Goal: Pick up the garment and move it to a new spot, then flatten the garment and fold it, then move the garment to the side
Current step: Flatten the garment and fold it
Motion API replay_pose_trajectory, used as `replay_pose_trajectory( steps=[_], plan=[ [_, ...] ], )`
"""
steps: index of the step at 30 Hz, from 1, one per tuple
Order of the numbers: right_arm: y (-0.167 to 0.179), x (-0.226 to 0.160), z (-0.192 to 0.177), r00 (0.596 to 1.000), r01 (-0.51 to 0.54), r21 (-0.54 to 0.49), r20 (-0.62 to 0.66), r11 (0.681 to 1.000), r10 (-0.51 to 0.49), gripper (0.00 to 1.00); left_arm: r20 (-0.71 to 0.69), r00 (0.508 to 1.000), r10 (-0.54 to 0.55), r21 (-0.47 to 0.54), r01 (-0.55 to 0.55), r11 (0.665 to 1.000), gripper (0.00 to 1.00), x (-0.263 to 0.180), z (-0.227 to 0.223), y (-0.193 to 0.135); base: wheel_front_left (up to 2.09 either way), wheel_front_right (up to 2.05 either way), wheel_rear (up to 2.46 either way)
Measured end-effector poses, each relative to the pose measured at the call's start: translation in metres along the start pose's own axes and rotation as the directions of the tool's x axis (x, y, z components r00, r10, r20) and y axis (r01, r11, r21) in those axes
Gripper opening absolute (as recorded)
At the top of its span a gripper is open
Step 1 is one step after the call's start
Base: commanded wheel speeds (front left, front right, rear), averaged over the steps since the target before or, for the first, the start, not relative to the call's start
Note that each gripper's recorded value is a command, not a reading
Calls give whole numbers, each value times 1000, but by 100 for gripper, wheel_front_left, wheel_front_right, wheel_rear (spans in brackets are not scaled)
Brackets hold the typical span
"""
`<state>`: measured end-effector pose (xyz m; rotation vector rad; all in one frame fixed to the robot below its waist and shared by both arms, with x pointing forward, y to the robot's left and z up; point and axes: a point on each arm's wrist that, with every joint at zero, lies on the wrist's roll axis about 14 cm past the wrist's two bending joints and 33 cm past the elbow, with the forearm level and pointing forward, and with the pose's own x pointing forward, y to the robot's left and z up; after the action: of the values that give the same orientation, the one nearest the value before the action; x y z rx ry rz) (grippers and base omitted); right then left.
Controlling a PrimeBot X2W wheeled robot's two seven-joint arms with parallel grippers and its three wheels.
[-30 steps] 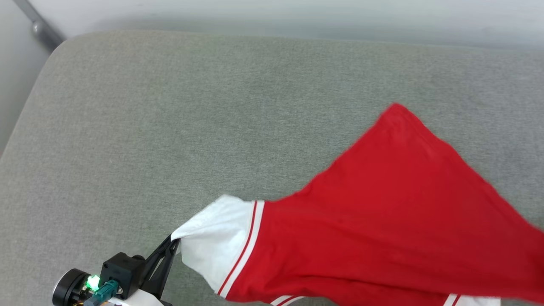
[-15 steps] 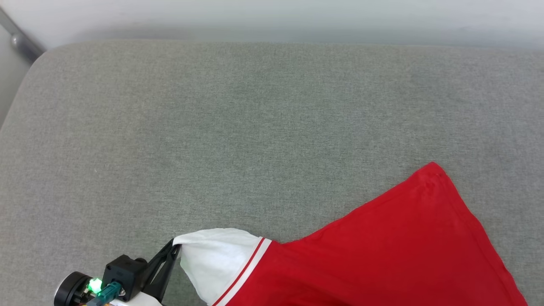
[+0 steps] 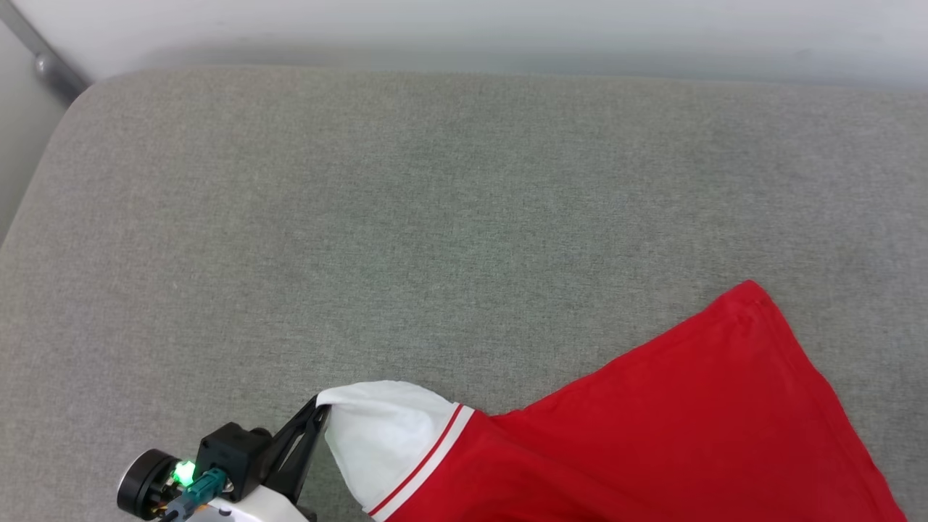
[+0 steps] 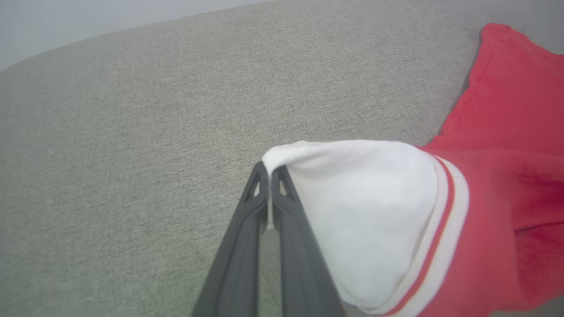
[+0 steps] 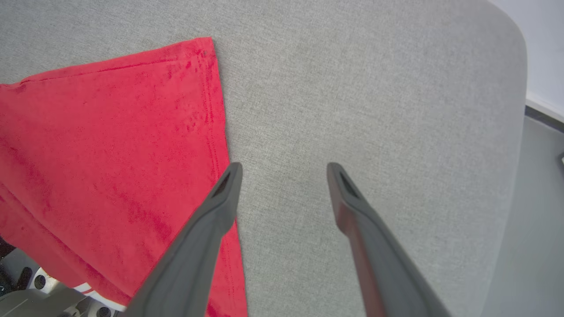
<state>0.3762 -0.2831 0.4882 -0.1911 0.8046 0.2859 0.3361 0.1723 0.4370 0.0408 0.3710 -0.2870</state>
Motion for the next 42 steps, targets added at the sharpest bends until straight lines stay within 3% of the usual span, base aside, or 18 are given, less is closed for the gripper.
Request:
replay_pose_trajectory(
  steps=[5, 11, 21, 29, 30, 31, 32, 37, 42],
  plan=[
    [21, 18, 44, 998, -67, -132, -14, 989, 66, 100, 10, 1000, 0, -7, 0, 1000, 0, 7, 1, 0, 0, 0, 0],
    [53, 61, 59, 983, -145, -245, -145, 959, 112, 100, 7, 1000, 3, -17, -3, 1000, 0, 15, -2, 2, 0, 0, 0],
    [89, 138, 46, 929, -246, -267, -339, 932, 148, 100, -10, 1000, 22, -29, -23, 999, 0, 29, -11, 9, 0, 0, 0],
    [103, 169, 13, 873, -321, -252, -453, 913, 182, 100, -38, 998, 40, -41, -41, 998, 0, 38, -22, 15, 0, 0, 0],
    [104, 171, 12, 871, -326, -252, -454, 911, 187, 85, -42, 998, 41, -43, -43, 998, 0, 38, -24, 15, 0, 0, 0],
    [104, 171, 11, 872, -329, -251, -452, 910, 191, 17, -42, 998, 40, -43, -42, 998, 0, 38, -24, 15, 0, 0, 0],
    [105, 172, 11, 873, -332, -247, -446, 910, 198, 0, -43, 998, 42, -42, -44, 998, 0, 38, -25, 16, 0, 0, 0],
    [110, 167, 20, 903, -332, -279, -369, 901, 219, 0, -32, 999, 43, -38, -44, 998, 0, 35, -22, 17, 0, 0, 0],
    [111, 148, 54, 951, -293, -317, -195, 902, 240, 0, 22, 999, 31, -10, -31, 999, 0, 31, -5, 16, 0, 0, 0]
  ],
)
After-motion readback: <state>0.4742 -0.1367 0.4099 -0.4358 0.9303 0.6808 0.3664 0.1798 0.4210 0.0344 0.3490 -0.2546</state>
